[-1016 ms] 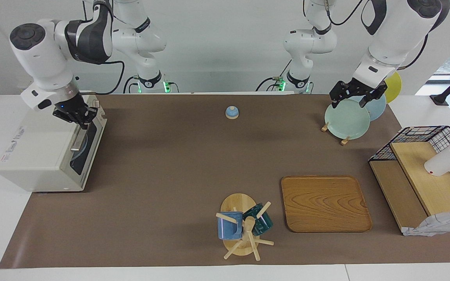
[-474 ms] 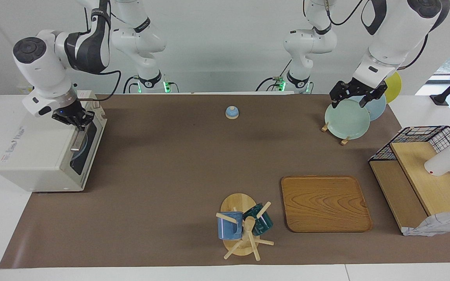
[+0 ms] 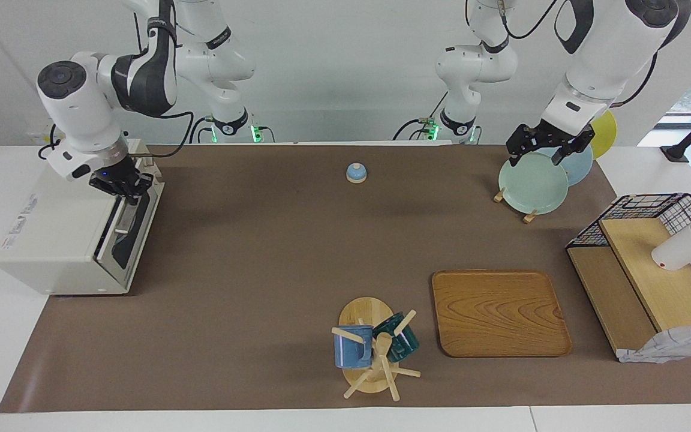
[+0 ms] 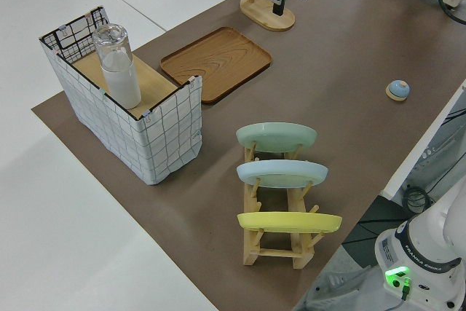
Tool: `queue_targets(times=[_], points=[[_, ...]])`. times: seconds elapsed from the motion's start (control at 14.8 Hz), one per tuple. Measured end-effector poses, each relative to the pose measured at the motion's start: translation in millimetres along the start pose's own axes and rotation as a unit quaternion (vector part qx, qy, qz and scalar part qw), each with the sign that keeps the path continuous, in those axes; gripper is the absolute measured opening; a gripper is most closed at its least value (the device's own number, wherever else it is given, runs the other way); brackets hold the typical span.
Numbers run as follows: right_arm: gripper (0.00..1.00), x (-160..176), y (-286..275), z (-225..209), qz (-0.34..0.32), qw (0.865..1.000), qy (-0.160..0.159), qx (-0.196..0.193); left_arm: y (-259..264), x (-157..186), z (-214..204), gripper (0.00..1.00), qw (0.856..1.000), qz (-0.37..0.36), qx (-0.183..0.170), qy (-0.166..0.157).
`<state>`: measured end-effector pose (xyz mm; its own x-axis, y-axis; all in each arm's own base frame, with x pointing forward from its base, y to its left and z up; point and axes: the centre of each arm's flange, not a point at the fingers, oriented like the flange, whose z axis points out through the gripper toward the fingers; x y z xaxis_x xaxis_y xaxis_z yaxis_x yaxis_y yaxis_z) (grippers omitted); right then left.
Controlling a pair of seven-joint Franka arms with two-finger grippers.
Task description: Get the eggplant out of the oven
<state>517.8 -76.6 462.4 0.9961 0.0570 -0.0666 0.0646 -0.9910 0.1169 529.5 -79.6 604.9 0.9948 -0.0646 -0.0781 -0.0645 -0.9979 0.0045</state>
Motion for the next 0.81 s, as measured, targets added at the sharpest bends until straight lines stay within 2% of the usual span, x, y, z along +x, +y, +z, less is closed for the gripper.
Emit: queue_targets(times=[0.14,0.34,0.54,0.81], points=[[0.01,4.5,-34.1,14.5,0.004,1.0,0.002,0.011,0.0,0.0,0.0,1.0,1.0,0.0,0.0,0.0],[0.01,6.7,-78.9,60.8,0.008,0.999,0.021,0.035,0.0,0.0,0.0,1.0,1.0,0.0,0.0,0.0],[0.01,9.1,-98.5,97.1,0.013,0.999,0.028,0.041,0.0,0.0,0.0,1.0,1.0,0.0,0.0,0.0],[0.01,12.2,-103.9,111.4,0.016,0.999,0.024,0.041,0.0,0.0,0.0,1.0,1.0,0.0,0.0,0.0]])
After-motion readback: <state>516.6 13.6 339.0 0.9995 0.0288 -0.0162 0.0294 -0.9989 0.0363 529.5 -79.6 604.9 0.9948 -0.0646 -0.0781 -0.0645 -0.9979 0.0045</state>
